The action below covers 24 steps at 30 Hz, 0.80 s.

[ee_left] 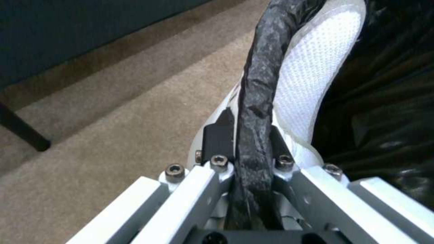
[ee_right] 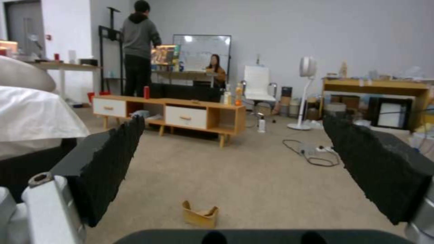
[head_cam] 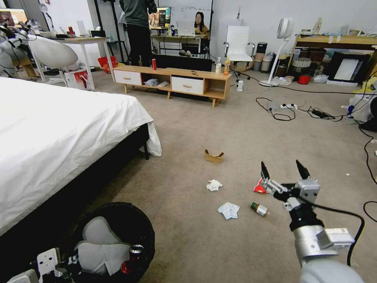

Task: Pick up the trash bin and place the garbage on the floor into it.

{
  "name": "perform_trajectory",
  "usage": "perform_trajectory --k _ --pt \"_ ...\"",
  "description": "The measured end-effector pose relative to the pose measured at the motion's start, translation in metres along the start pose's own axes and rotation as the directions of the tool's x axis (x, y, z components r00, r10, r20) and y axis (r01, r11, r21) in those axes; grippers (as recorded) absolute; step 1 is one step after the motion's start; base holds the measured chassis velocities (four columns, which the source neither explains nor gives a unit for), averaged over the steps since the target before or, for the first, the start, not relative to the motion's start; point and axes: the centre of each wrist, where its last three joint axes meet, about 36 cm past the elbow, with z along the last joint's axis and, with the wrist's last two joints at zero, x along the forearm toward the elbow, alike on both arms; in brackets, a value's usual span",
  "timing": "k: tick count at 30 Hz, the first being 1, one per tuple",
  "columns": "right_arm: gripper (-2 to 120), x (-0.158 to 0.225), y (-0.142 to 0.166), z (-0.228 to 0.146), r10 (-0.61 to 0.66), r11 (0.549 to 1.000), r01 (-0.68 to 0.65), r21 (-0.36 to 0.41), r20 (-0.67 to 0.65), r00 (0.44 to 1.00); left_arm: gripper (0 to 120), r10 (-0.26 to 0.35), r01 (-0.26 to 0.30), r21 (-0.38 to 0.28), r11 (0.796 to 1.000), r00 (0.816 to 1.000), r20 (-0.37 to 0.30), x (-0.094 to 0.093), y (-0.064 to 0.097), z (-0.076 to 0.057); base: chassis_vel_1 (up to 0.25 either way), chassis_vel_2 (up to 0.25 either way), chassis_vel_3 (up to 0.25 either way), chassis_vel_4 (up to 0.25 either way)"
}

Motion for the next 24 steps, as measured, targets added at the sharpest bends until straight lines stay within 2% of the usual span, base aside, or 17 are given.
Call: perform_trajectory --k 12,24 --pt "100 0.007 0.005 0.019 0.058 0.998 -0.058 0.03 0.0 0.998 3 0.058 -0.058 0.018 0.998 0.998 -0.002 -0.005 -0.006 0.003 0.0 0.0 0.0 0.0" --pt "100 0.007 0.002 0.021 0.068 0.997 -0.068 0.044 0.008 0.998 3 0.06 -0.06 0.017 0.998 0.998 0.004 -0.007 -0.009 0.005 0.0 0.0 0.0 0.0"
